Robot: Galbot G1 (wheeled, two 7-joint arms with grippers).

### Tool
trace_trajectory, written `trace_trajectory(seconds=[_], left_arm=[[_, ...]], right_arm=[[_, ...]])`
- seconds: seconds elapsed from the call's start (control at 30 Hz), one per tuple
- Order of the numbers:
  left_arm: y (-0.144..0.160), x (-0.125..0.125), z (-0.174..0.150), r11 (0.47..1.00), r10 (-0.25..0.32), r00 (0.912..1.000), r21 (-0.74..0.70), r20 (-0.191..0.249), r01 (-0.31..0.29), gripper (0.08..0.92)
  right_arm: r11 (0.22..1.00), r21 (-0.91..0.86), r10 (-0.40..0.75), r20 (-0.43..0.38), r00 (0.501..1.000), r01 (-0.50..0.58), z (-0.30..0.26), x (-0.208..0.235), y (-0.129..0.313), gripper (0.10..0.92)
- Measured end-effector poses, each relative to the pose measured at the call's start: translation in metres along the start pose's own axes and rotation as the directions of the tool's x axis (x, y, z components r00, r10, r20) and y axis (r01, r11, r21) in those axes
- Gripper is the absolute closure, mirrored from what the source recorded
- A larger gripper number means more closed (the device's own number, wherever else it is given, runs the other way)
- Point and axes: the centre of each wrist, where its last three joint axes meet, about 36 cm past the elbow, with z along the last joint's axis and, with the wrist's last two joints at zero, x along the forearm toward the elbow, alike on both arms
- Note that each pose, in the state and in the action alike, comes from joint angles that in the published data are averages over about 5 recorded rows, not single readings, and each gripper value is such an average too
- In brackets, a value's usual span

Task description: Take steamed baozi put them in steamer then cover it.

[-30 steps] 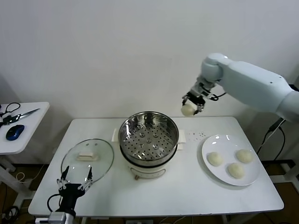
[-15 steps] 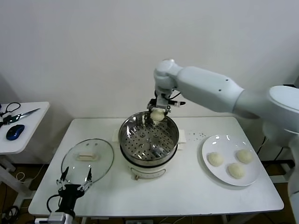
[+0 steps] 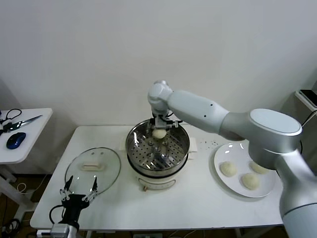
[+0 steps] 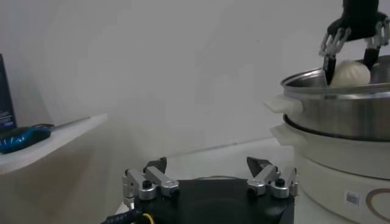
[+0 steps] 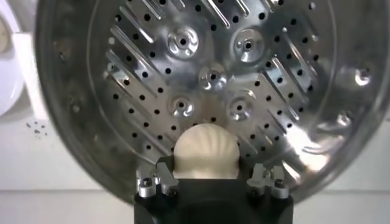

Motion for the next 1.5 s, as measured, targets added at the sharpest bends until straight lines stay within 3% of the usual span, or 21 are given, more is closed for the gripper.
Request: trace_trajectory(seconds=[0.3, 0.67, 0.83, 1.0, 1.17, 1.33, 1.5], left_arm=[[-0.001, 0.001, 0.001, 1.000, 0.002, 1.0000, -0.001, -0.005, -0.002, 0.177], [0.000, 0.001, 0.002, 1.000, 0.002, 1.0000, -0.003, -0.007, -0.002, 0.177], [0.000, 0.001, -0.001, 1.000, 0.006, 1.0000, -0.007, -0.004, -0.006, 0.177], [-0.004, -0.001, -0.004, 1.000, 0.015, 0.9999, 0.000, -0.001, -0.015, 0.177], [-0.007, -0.002, -0.004, 1.000, 0.023, 0.9997, 0.005, 0.002, -0.023, 0.177], [-0.007, -0.002, -0.005, 1.000, 0.025, 0.9997, 0.000, 0.003, -0.025, 0.177], [-0.006, -0.001, -0.005, 1.000, 0.025, 0.9997, -0.003, 0.002, -0.025, 0.177]], right_arm=[[1.000, 0.000, 0.004, 0.006, 1.000, -0.004, -0.004, -0.012, -0.004, 0.210], [1.000, -0.019, 0.018, -0.002, 1.000, -0.018, 0.001, 0.012, 0.010, 0.199], [0.996, -0.082, 0.047, -0.010, 0.999, -0.048, 0.012, 0.046, 0.038, 0.200], [0.960, -0.266, 0.089, -0.019, 0.996, -0.091, 0.024, 0.080, 0.093, 0.200], [0.824, -0.557, 0.123, -0.006, 0.992, -0.106, 0.026, 0.095, 0.165, 0.200], [0.577, -0.815, 0.143, 0.028, 0.989, -0.060, 0.017, 0.086, 0.245, 0.200], [0.342, -0.939, 0.145, 0.090, 0.985, 0.036, -0.007, 0.056, 0.317, 0.200]])
